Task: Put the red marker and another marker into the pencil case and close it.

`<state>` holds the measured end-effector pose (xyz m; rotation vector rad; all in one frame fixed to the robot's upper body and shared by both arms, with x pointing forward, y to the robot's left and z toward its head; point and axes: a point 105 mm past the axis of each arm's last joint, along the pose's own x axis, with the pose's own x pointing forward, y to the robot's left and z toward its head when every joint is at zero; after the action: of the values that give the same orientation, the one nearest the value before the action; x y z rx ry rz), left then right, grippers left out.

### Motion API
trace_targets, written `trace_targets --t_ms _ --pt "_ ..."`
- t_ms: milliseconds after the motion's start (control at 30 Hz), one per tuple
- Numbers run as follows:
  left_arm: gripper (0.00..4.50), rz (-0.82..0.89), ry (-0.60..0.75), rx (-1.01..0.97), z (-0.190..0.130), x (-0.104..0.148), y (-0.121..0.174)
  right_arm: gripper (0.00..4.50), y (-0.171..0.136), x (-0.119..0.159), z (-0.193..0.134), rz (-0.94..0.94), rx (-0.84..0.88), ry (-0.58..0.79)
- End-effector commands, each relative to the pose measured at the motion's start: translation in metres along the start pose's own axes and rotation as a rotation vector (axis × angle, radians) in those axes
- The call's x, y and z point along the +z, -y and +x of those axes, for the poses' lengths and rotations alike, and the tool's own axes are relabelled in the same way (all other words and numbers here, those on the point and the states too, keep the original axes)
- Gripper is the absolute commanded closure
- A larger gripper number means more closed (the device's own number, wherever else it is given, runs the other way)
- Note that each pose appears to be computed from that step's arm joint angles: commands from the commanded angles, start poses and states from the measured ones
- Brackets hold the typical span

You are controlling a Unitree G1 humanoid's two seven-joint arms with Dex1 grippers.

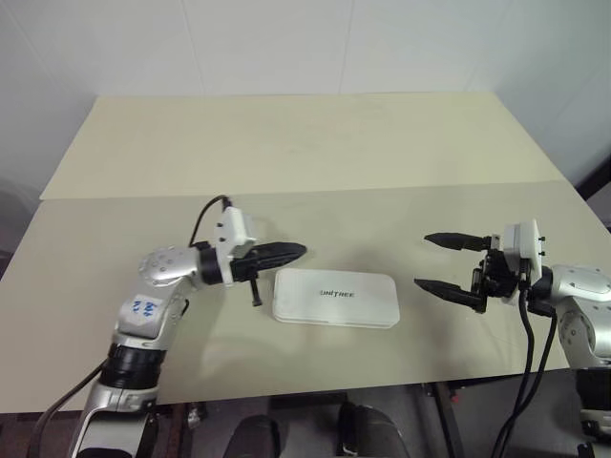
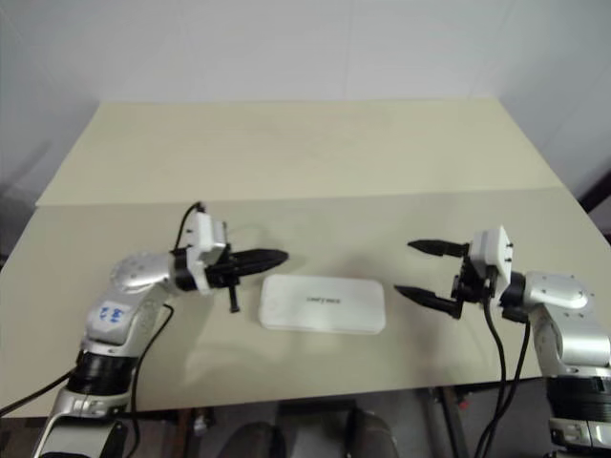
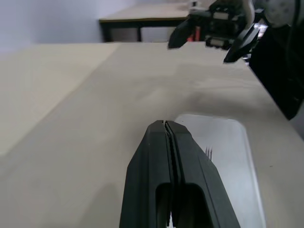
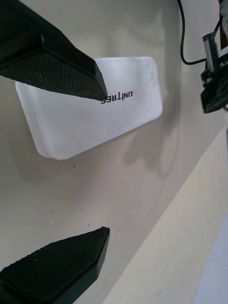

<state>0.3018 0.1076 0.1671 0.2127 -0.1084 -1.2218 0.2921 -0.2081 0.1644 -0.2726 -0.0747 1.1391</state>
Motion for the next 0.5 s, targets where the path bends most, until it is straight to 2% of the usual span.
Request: trace_targets --t_ms 33,200,400,500 --pt "3.89 0.032 0.041 0.023 -0.021 0.016 0.003 0.00 0.007 0.007 -0.001 -0.052 0.004 0.017" --pt "2.14 0.036 0.021 0.125 -0.057 0.012 0.003 0.00 0.013 0.016 -0.004 -0.140 0.050 0.058" --pt "0.09 0.025 0.036 0.134 -0.060 0.014 0.009 0.00 0.026 0.016 -0.008 -0.151 0.080 0.037" --pt "0.04 0.025 0.043 0.119 -0.053 0.015 0.011 0.00 0.034 0.018 -0.007 -0.164 0.089 0.034"
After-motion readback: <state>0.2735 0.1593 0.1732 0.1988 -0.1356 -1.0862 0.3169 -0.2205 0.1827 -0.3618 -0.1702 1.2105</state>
